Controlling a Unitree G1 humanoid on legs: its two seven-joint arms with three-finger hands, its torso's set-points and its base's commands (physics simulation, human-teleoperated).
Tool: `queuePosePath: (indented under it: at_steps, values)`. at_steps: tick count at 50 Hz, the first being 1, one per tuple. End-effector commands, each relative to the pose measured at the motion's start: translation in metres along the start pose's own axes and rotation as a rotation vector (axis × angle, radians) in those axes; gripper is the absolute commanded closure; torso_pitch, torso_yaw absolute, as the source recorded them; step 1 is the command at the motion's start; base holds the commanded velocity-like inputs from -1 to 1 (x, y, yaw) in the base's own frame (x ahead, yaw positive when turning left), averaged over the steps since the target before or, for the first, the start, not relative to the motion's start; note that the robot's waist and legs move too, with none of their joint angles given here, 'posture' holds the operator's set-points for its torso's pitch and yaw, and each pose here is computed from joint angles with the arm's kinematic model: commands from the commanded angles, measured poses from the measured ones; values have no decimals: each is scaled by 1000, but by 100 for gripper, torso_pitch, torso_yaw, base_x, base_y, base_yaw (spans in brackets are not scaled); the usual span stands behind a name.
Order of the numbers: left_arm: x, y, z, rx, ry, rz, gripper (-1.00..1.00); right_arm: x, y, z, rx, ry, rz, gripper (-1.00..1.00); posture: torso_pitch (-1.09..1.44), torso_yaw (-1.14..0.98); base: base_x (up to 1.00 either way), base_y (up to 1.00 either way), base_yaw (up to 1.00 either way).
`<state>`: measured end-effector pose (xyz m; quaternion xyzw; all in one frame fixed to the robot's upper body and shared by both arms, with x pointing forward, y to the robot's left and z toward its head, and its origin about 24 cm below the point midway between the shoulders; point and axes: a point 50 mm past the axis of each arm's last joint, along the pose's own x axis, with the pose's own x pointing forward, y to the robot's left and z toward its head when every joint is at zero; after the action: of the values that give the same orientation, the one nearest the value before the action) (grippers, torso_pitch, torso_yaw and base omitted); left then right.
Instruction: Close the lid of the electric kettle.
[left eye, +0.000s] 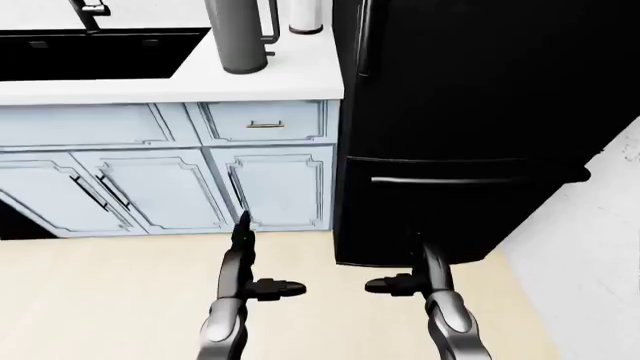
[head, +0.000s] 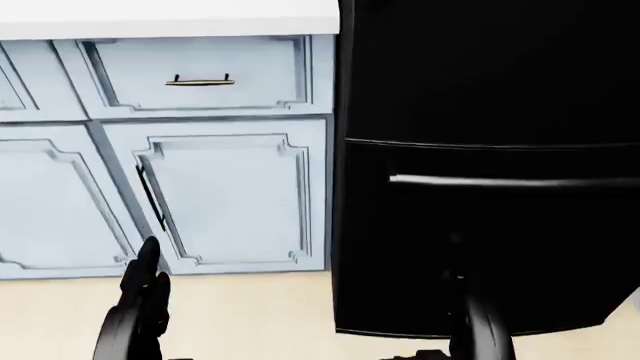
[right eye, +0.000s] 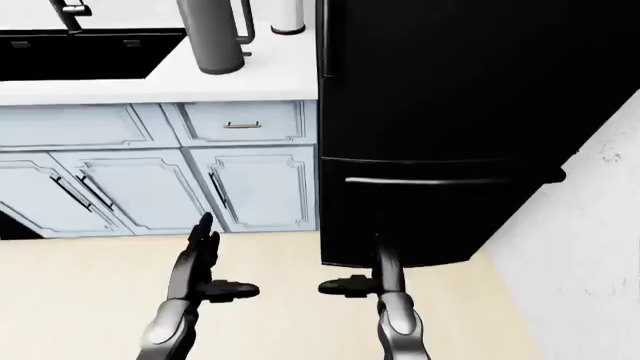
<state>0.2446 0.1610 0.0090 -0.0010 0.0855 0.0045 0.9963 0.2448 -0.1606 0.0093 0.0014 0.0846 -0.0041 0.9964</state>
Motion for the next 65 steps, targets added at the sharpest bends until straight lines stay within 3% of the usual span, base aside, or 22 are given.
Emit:
queuePosePath:
  at_steps: [1,18,19,22,23,24,27,29,30,31,36,37,39,41,44,46,50,54,59,62,65]
  values:
    - [3,-2,33,13,-176,-11,-100,4,5,32,-36,-160,23,-100,0,0,0,0,0]
    - [3,-2,34,1,-180,-24,-100,5,5,32,-49,-161,12,-100,0,0,0,0,0]
    - [0,-1,37,-2,-200,-17,-100,4,6,33,-87,-162,3,-100,0,0,0,0,0]
    - [-6,-1,46,-5,-234,-14,-100,2,7,37,-70,-177,11,-100,0,0,0,0,0]
    - [-10,-1,53,-87,-234,-39,-100,-1,7,43,-81,-191,2,-100,0,0,0,0,0]
    - [-12,0,61,-100,-243,-33,-100,-4,6,47,-76,-201,-6,-100,0,0,0,0,0]
    - [-19,-1,90,-72,-312,-33,-100,-8,9,75,-47,-264,3,-100,0,0,0,0,0]
    - [-19,0,95,-67,-317,-26,-100,-7,10,80,-46,-267,10,-100,0,0,0,0,0]
    - [-20,0,109,-76,-360,-26,-100,-7,11,89,-73,-277,4,-100,0,0,0,0,0]
    - [-20,-1,118,-50,-377,-21,-100,-7,11,96,-70,-288,5,-100,0,0,0,0,0]
    - [-20,-1,119,-48,-378,-21,-100,-7,11,96,-70,-289,5,-100,0,0,0,0,0]
    - [-26,7,201,-64,-494,12,-100,-19,15,163,-53,-403,10,-100,0,0,0,0,0]
    - [-31,11,228,-63,-532,20,-100,-21,19,182,-152,-421,-10,-100,0,0,0,0,0]
    - [-33,12,237,-65,-546,26,-100,-21,21,193,-131,-436,1,-100,0,0,0,0,0]
    - [-39,17,252,-49,-583,36,-100,-18,30,231,-122,-501,33,-100,0,0,0,0,0]
    - [-40,18,258,-74,-586,31,-100,-17,31,241,-122,-511,35,-100,0,0,0,0,0]
    - [-43,20,286,-31,-671,58,-100,-14,34,274,-119,-597,49,-100,0,0,0,0,0]
    - [-51,22,299,-25,-685,46,-100,-16,30,299,-117,-643,45,-100,0,0,0,0,0]
    - [-46,23,296,-39,-676,50,-100,-16,23,317,-105,-670,49,-100,0,0,0,0,0]
    - [-52,27,300,-55,-688,60,-100,-29,13,305,-104,-669,32,-100,0,0,0,0,0]
    - [-48,31,287,-47,-682,69,-100,-48,4,301,-91,-688,26,-100,0,0,0,0,0]
